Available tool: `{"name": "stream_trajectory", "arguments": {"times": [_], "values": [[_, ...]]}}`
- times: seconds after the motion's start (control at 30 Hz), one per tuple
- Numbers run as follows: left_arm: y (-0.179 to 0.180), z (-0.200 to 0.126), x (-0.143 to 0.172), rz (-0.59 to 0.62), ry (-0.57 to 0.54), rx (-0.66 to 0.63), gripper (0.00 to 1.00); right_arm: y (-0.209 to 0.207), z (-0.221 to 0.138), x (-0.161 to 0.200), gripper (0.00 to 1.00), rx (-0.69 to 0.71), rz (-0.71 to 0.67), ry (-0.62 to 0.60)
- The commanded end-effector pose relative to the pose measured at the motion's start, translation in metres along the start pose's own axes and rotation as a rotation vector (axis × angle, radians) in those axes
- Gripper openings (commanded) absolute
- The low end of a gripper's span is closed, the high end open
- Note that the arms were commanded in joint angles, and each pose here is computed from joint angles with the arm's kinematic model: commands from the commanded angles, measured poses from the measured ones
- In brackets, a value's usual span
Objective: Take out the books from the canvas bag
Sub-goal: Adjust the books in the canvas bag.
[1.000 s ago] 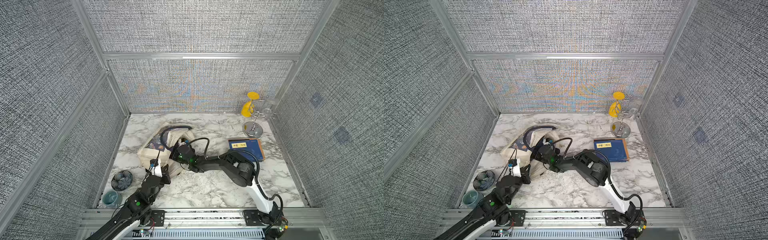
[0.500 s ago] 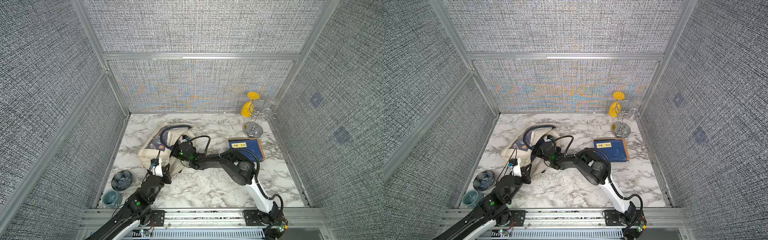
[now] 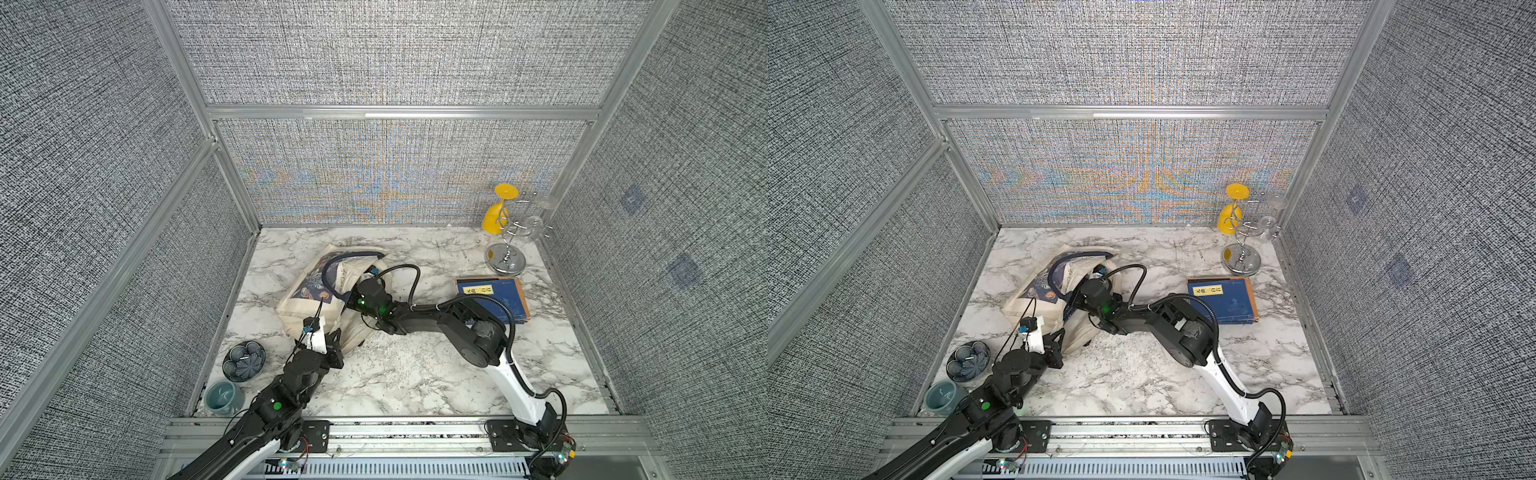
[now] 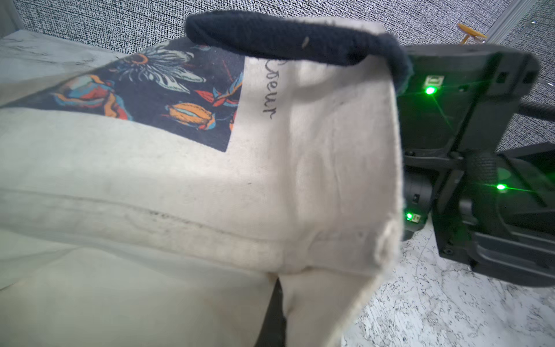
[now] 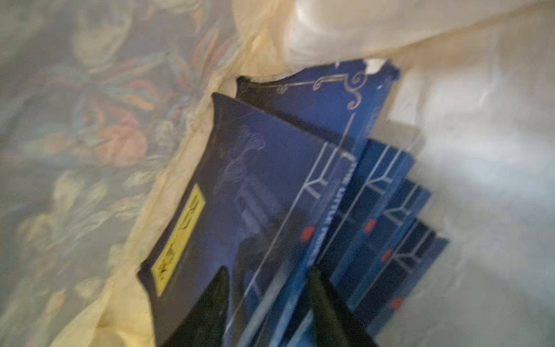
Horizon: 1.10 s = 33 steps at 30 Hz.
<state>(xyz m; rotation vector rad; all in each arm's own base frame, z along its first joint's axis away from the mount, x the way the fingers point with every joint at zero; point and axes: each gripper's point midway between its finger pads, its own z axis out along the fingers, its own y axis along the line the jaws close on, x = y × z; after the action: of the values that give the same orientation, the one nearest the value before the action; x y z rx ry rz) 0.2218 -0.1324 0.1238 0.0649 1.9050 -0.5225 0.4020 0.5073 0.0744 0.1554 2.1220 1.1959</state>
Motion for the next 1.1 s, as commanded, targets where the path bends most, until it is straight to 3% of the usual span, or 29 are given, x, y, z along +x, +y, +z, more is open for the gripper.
{"name": "stream_trajectory", "arguments": {"times": [0.0, 0.3, 0.77, 0.87, 0.93, 1.0, 1.07], "values": [[-0.012, 0.000, -0.010, -0.018, -0.033, 0.059, 0.00, -0.005, 0.006, 0.000, 0.40, 0.020, -0.041, -0.002], [-0.012, -0.002, -0.012, -0.018, -0.038, 0.059, 0.00, -0.012, -0.007, -0.007, 0.11, 0.023, -0.033, -0.038], [0.002, 0.000, -0.017, 0.010, -0.067, -0.032, 0.00, -0.044, -0.089, -0.040, 0.04, 0.103, 0.025, -0.184], [0.003, 0.005, -0.019, 0.026, -0.053, -0.058, 0.00, -0.044, -0.087, -0.038, 0.08, 0.086, 0.038, -0.158], [0.003, 0.009, -0.010, 0.056, -0.012, -0.062, 0.00, -0.043, -0.084, -0.033, 0.19, 0.086, 0.048, -0.134], [-0.002, 0.010, -0.018, 0.052, 0.003, -0.062, 0.00, -0.044, -0.083, -0.029, 0.37, 0.085, 0.062, -0.118], [0.000, 0.011, -0.015, 0.056, 0.022, -0.077, 0.00, -0.041, -0.082, -0.025, 0.45, 0.079, 0.057, -0.105]]}}
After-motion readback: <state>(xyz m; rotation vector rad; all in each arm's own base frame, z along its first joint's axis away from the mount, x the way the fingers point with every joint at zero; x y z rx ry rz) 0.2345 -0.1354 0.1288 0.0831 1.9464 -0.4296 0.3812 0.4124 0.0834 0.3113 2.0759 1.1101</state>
